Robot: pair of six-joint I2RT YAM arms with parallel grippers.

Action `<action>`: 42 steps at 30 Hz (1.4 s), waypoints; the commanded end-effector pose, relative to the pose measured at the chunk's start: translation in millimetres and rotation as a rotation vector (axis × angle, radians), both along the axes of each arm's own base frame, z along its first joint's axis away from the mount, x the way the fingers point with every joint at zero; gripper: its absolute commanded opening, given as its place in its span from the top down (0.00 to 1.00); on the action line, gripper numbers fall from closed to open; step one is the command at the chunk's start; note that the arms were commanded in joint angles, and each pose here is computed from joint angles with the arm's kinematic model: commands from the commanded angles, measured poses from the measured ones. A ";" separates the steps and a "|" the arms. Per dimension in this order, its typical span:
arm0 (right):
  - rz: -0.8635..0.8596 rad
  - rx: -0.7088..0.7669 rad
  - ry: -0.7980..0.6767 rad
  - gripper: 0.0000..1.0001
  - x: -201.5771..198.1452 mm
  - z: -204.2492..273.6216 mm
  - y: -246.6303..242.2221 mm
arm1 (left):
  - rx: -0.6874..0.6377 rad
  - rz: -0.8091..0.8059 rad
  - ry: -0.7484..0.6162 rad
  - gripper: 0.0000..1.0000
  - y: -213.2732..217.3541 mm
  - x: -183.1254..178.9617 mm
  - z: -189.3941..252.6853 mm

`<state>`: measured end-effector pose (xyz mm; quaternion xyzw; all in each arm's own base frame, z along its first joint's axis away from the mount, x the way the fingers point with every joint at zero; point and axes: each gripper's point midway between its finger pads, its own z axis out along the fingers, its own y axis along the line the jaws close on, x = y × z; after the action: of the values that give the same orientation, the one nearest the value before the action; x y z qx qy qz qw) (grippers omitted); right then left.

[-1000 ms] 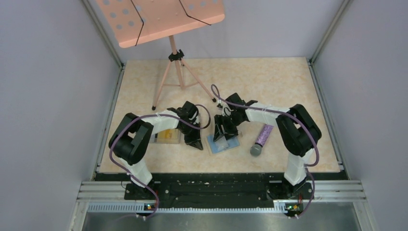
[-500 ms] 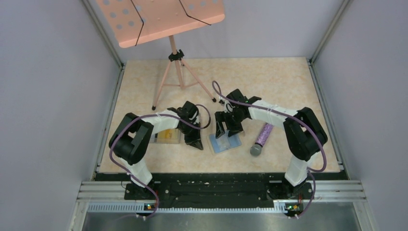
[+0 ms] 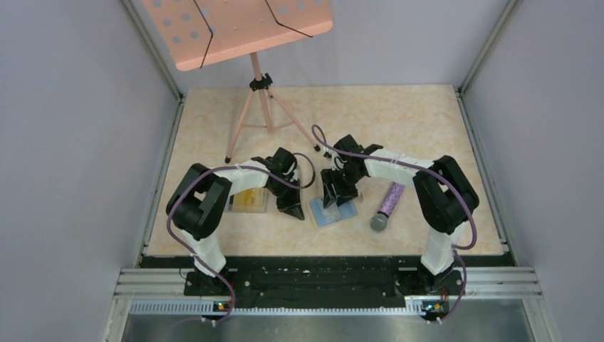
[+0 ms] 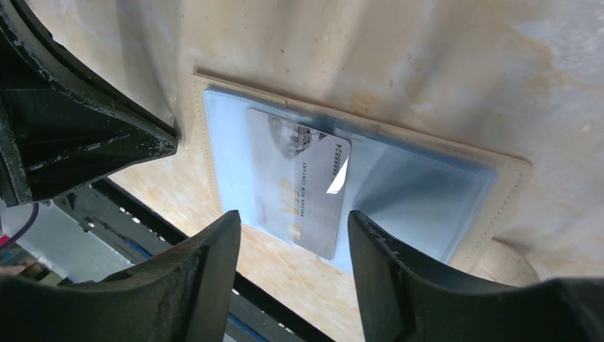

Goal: Put the credit cards into the card holder
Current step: Insert the credit card into the card holder.

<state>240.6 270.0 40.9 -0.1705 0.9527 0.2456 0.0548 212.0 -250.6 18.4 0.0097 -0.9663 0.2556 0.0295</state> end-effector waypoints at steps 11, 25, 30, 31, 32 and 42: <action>0.119 0.166 0.100 0.69 -22.0 9.1 52.0 | -0.020 -0.007 -0.045 1.00 -15.0 20.5 0.6; 0.076 0.108 0.011 0.46 -4.2 24.5 34.7 | -0.009 0.024 -0.166 0.67 -4.0 32.9 37.0; 0.026 0.126 0.009 0.50 5.8 27.7 18.6 | -0.130 0.071 -0.147 0.55 -10.8 29.1 44.1; 0.014 0.127 0.016 0.52 6.7 25.1 13.6 | -0.155 0.073 -0.138 0.54 -12.6 27.7 43.9; 0.005 0.128 0.018 0.55 7.6 22.6 9.3 | -0.177 0.087 -0.119 0.53 -13.2 26.4 42.4; -0.044 0.056 0.106 0.92 -15.8 -28.9 -23.3 | -0.224 0.148 -0.043 0.52 -11.3 22.3 15.0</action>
<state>230.1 250.7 24.6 -0.1265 0.9494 0.2876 0.0052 224.7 -249.1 31.1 0.0771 -0.9417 0.3276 -0.0024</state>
